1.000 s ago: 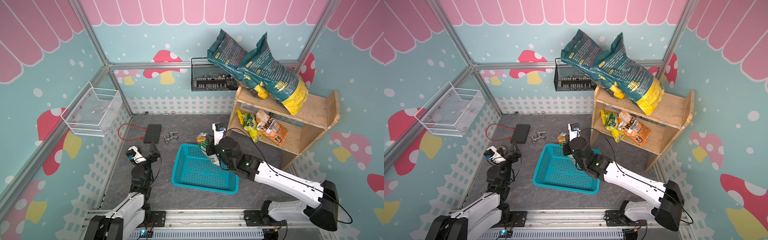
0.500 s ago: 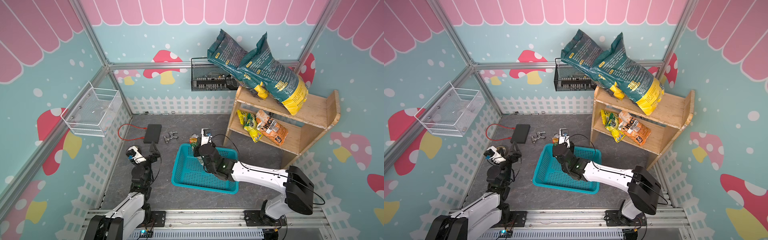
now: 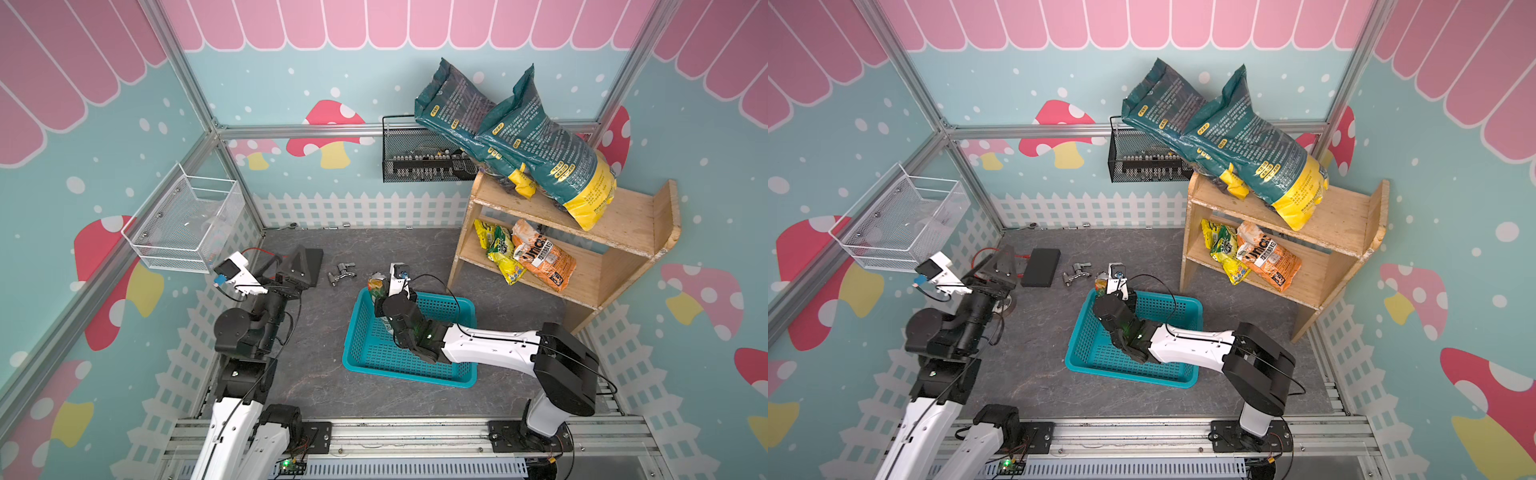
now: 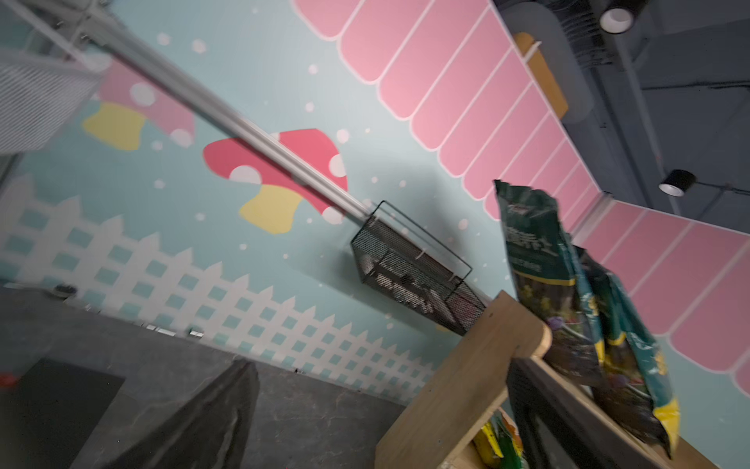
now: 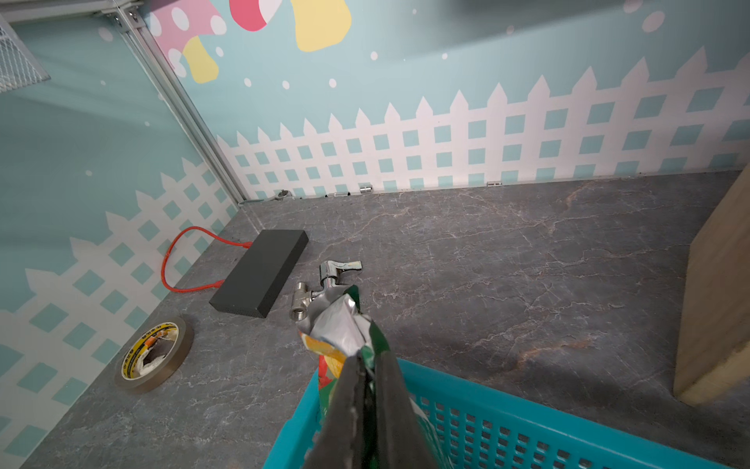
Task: Take down the fertilizer bag from the shelf
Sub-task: Place the fertilizer bag in the storage box.
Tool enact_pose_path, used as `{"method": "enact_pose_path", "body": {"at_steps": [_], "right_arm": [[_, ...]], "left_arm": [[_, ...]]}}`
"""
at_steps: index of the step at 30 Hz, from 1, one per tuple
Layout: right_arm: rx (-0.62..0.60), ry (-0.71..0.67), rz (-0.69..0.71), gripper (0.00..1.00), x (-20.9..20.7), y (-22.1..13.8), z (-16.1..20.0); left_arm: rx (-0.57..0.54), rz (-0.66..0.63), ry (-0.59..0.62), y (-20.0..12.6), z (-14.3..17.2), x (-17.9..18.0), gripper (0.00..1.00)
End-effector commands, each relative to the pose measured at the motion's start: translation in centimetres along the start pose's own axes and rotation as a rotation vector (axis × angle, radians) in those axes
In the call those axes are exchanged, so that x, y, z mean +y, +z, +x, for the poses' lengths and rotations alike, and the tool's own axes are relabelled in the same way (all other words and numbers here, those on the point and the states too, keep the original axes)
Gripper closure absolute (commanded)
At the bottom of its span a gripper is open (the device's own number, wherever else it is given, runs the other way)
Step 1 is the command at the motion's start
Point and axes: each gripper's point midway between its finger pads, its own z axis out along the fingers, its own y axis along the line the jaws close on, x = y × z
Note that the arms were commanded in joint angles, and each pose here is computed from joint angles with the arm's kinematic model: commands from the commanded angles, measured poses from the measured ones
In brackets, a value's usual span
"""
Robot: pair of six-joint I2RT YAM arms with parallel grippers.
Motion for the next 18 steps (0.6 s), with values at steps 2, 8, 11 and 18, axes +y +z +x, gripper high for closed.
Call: {"method": "enact_pose_path", "body": {"at_steps": [2, 8, 11, 18], "right_arm": [[-0.148, 0.124, -0.003, 1.00, 1.5, -0.1, -3.5], [-0.196, 0.126, 0.059, 1.00, 1.6, 1.1, -2.7], [-0.243, 0.125, 0.088, 1.00, 1.7, 1.2, -3.2], [-0.310, 0.067, 0.096, 0.69, 4.0, 1.5, -2.4]], "left_arm": [[0.301, 0.086, 0.166, -0.3, 4.0, -2.0, 0.01], [0.414, 0.003, 0.213, -0.3, 10.5, 2.8, 0.01], [0.428, -0.032, 0.207, -1.0, 11.0, 4.1, 0.01], [0.469, -0.175, 0.196, -1.6, 12.3, 8.4, 0.01]]}}
